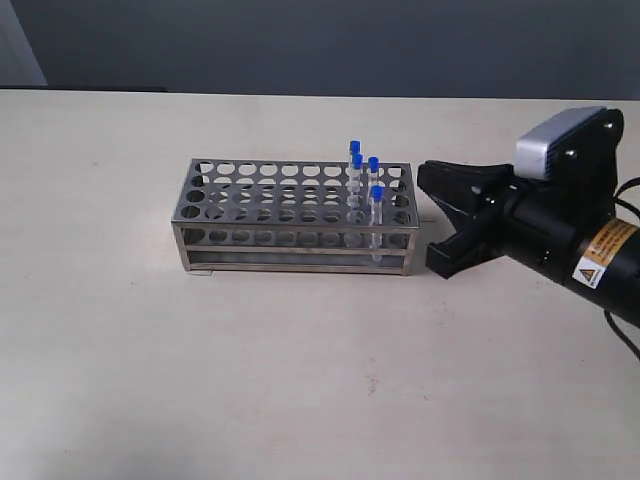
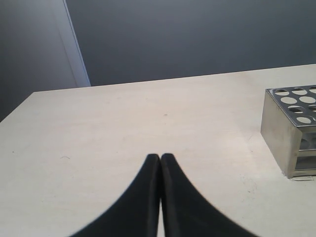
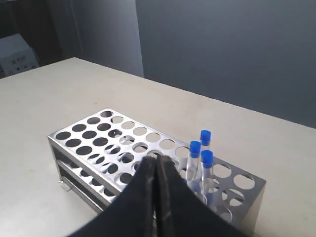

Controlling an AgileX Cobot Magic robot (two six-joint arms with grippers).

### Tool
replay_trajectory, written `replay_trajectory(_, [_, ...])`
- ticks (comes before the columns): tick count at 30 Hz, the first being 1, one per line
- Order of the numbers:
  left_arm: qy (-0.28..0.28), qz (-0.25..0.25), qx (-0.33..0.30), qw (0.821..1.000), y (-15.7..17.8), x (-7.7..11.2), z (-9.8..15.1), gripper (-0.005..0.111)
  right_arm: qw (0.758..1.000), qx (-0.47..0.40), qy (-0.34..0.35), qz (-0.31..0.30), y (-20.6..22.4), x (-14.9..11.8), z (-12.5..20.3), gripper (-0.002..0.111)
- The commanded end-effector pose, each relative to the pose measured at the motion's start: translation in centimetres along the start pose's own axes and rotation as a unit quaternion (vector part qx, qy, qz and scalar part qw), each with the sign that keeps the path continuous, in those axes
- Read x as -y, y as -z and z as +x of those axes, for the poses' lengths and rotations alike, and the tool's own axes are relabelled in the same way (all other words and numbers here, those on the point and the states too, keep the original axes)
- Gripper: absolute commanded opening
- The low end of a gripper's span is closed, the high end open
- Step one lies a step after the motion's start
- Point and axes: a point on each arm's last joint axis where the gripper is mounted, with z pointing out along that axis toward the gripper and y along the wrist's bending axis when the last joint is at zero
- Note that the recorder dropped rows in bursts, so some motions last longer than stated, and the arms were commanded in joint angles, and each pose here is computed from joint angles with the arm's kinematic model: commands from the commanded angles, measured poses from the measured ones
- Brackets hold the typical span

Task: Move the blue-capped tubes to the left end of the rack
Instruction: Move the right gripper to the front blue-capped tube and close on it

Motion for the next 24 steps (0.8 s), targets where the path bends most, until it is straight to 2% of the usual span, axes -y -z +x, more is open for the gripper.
replay_trajectory(1, [-0.002,0.003,0.006,1.000,0.0,0.0,-0.2,0.000,1.000,-0.019,0.012,-0.013,-1.0,0.1,1.8,0.008])
replay_trajectory(2, [-0.002,0.003,0.006,1.000,0.0,0.0,-0.2,0.000,0.999,-0.029,0.022,-0.020,-1.2,0.1,2.3,0.014])
replay_trajectory(3, [-0.002,0.003,0.006,1.000,0.0,0.0,-0.2,0.000,0.998,-0.042,0.029,-0.031,-1.4,0.0,3.0,0.027])
replay_trajectory(4, [-0.002,0.003,0.006,1.000,0.0,0.0,-0.2,0.000,0.998,-0.044,0.028,-0.035,-1.5,0.0,3.3,0.032])
replay_trajectory(5, [-0.002,0.003,0.006,1.000,0.0,0.0,-0.2,0.000,0.998,-0.039,0.029,-0.042,-1.7,-0.1,3.6,0.043])
replay_trajectory(7, [-0.002,0.003,0.006,1.000,0.0,0.0,-0.2,0.000,0.998,-0.030,0.034,-0.033,-2.0,0.2,3.9,0.050])
replay_trajectory(13, [-0.002,0.003,0.006,1.000,0.0,0.0,-0.2,0.000,0.999,-0.022,0.037,-0.028,-5.1,1.5,3.9,0.050])
replay_trajectory(24, [-0.002,0.003,0.006,1.000,0.0,0.0,-0.2,0.000,0.999,-0.029,0.030,-0.022,-6.5,2.1,4.7,0.050])
